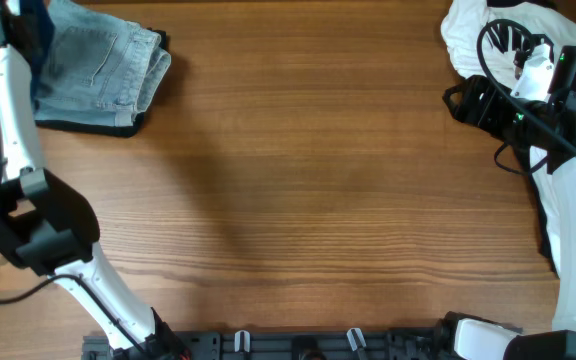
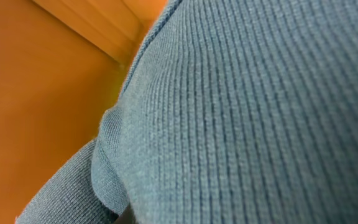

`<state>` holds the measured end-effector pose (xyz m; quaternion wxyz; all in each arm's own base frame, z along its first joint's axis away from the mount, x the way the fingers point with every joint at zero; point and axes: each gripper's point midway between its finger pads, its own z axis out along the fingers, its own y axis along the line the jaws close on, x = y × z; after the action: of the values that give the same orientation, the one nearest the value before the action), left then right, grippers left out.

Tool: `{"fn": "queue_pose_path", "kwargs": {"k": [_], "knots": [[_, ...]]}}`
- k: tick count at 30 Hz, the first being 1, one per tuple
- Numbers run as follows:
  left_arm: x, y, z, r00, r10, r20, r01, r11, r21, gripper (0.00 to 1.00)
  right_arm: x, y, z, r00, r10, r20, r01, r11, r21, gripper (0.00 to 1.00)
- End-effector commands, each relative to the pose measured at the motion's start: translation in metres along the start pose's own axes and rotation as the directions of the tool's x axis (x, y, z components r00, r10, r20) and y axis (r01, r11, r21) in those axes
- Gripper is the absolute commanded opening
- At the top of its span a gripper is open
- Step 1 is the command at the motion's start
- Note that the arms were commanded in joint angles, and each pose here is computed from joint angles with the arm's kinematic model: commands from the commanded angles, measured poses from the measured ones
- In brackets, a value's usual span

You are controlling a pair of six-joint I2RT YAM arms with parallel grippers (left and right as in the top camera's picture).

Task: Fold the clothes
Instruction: 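Carry the teal shirt left and place it on the folded jeans, then release the teal shirt and raise the left gripper away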

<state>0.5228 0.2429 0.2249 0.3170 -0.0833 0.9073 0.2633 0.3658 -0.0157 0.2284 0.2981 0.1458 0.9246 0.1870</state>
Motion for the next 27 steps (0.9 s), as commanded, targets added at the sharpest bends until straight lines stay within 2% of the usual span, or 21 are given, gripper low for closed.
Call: {"fn": "queue_pose_path", "kwargs": {"k": [1, 3, 7, 8, 9, 10, 11, 12, 15, 21, 23, 27], "knots": [[-0.02, -0.016, -0.008, 0.995, -0.077, 0.065, 0.073, 0.995, 0.064, 0.04, -0.001, -0.003, 0.002, 1.0, 0.011, -0.003, -0.011, 1.0, 0.012, 1.0], [-0.022, -0.03, -0.01, 0.993, -0.094, 0.068, 0.085, 0.99, 0.116, 0.04, 0.0, -0.004, 0.002, 1.0, 0.026, -0.004, -0.026, 1.0, 0.012, 0.99], [-0.015, -0.091, -0.027, 0.997, -0.076, 0.023, 0.063, 0.934, 0.352, 0.11, -0.001, -0.003, 0.002, 1.0, 0.027, -0.002, -0.027, 1.0, 0.012, 1.0], [-0.012, -0.111, -0.035, 0.998, -0.059, 0.012, 0.048, 0.903, 0.427, 0.15, -0.001, -0.003, 0.002, 1.0, 0.028, -0.002, -0.028, 1.0, 0.012, 1.0], [-0.01, -0.127, -0.042, 0.999, -0.044, 0.005, 0.036, 0.874, 0.484, 0.3, -0.001, -0.004, 0.002, 1.0, 0.028, -0.002, -0.028, 1.0, 0.012, 1.0], [-0.009, -0.14, -0.049, 0.999, -0.032, 0.001, 0.027, 0.851, 0.524, 0.52, -0.001, -0.003, 0.002, 1.0, 0.028, -0.002, -0.028, 1.0, 0.012, 0.99], [-0.007, -0.155, -0.057, 1.0, -0.017, -0.004, 0.016, 0.822, 0.57, 0.85, -0.001, -0.003, 0.002, 1.0, 0.027, -0.002, -0.027, 1.0, 0.012, 1.0], [-0.006, -0.168, -0.065, 1.0, -0.005, -0.003, 0.006, 0.792, 0.61, 1.0, -0.001, -0.004, 0.002, 1.0, 0.028, -0.003, -0.028, 1.0, 0.012, 0.99], [-0.002, -0.193, -0.079, 0.999, 0.036, -0.005, -0.024, 0.761, 0.649, 1.0, -0.001, -0.003, 0.002, 1.0, 0.028, -0.003, -0.028, 1.0, 0.012, 1.0], [-0.009, -0.192, -0.082, 0.999, 0.035, 0.022, -0.041, 0.782, 0.622, 1.0, -0.001, -0.003, 0.002, 1.0, 0.028, -0.002, -0.028, 1.0, 0.012, 0.99], [-0.02, -0.18, -0.089, 0.999, -0.021, 0.037, -0.006, 0.79, 0.613, 1.0, -0.001, -0.003, 0.002, 1.0, 0.027, -0.002, -0.027, 1.0, 0.012, 1.0], [-0.059, -0.132, -0.106, 0.969, -0.221, 0.106, 0.12, 0.804, 0.582, 1.0, -0.002, -0.003, 0.002, 1.0, 0.023, 0.002, -0.023, 1.0, 0.012, 1.0]]}}
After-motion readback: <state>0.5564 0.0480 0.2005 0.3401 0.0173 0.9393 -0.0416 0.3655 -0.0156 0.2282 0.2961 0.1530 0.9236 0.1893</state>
